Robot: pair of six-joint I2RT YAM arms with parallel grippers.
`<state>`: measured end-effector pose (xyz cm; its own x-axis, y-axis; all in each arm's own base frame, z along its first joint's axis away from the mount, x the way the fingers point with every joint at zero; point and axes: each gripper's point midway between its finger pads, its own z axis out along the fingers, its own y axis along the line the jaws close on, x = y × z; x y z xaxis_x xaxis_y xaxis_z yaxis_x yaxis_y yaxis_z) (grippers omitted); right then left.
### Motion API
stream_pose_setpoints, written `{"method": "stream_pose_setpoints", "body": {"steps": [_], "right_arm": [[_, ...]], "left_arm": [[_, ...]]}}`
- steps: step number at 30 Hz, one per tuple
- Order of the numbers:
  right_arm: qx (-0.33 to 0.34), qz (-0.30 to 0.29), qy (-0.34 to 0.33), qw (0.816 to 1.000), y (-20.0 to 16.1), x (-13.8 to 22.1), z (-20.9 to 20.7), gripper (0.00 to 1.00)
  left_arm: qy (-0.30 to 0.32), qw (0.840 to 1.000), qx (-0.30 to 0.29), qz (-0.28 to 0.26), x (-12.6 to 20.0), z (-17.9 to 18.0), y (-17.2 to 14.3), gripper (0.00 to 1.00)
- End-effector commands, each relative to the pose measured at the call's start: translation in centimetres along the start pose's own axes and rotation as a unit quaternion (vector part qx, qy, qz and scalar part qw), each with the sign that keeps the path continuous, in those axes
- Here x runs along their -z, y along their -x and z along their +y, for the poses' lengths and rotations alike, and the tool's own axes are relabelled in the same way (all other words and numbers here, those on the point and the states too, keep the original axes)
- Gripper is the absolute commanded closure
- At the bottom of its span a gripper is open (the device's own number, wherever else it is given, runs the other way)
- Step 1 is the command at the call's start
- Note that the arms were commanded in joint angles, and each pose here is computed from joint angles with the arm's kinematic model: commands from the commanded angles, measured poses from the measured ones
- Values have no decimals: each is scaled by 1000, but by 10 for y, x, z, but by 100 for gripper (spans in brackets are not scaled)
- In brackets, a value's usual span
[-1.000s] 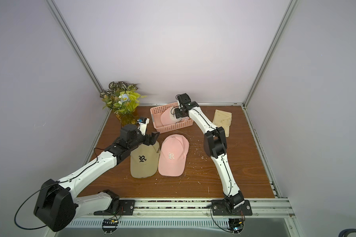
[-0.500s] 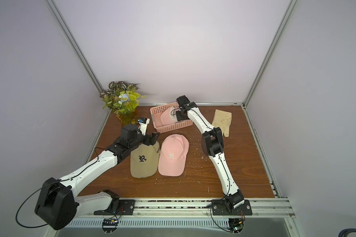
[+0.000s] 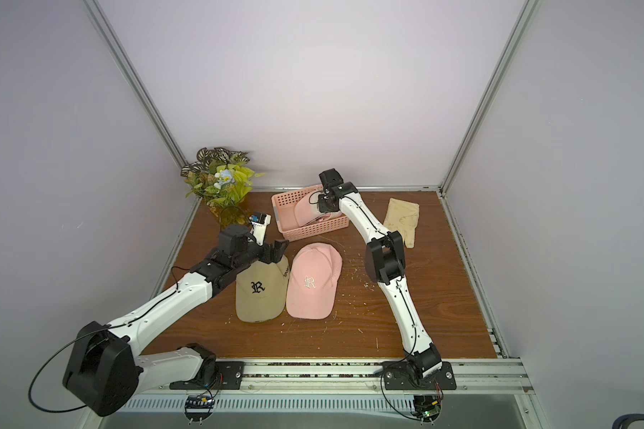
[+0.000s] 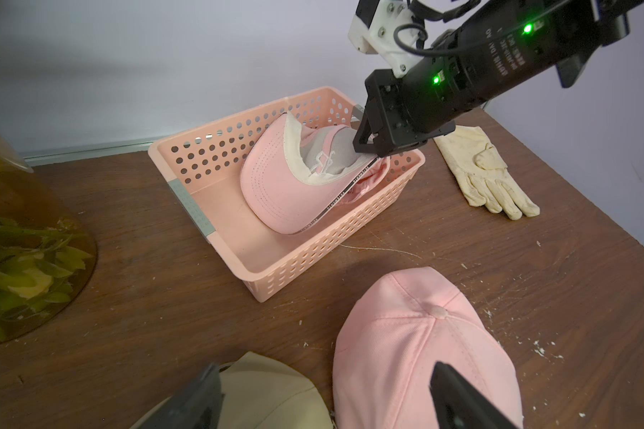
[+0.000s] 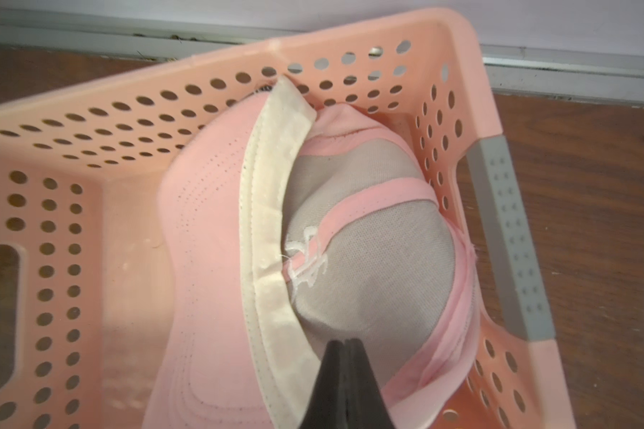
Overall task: Turn the baseball cap inside out
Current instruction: Pick up the baseball cap from the basket, then turn over the baseball cap.
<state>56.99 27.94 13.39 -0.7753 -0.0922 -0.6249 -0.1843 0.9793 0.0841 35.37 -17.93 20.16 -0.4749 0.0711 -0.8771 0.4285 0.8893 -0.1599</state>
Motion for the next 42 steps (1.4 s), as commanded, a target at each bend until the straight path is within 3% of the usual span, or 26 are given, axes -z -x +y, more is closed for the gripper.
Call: {"method": "stream_pose_setpoints", "body": {"steps": [1,7,11,15,19,25,33,42], "right_arm": [[-33,-119,36,992,77,86,9,100],[-65,-172,56,981,109,146,6,100],[-78,-200,72,974,124,182,5,100],[-78,-208,92,971,126,213,9,100],[-69,-194,110,972,119,232,12,100],[-58,-149,138,977,97,243,20,100],[-43,-93,178,979,65,247,44,100],[0,-55,191,980,33,254,78,100]], "left_arm": [[-3,1000,-11,-18,6,1,17,12],[-8,998,-40,-55,8,-3,35,12],[-37,990,-94,-103,11,-15,51,13],[-80,966,-172,-175,20,-35,61,12],[-55,942,-226,-243,29,-33,69,9],[-35,918,-269,-288,27,-32,74,8],[-44,899,-328,-287,10,-46,67,8],[-9,905,-340,-257,-19,-36,61,9]]}}
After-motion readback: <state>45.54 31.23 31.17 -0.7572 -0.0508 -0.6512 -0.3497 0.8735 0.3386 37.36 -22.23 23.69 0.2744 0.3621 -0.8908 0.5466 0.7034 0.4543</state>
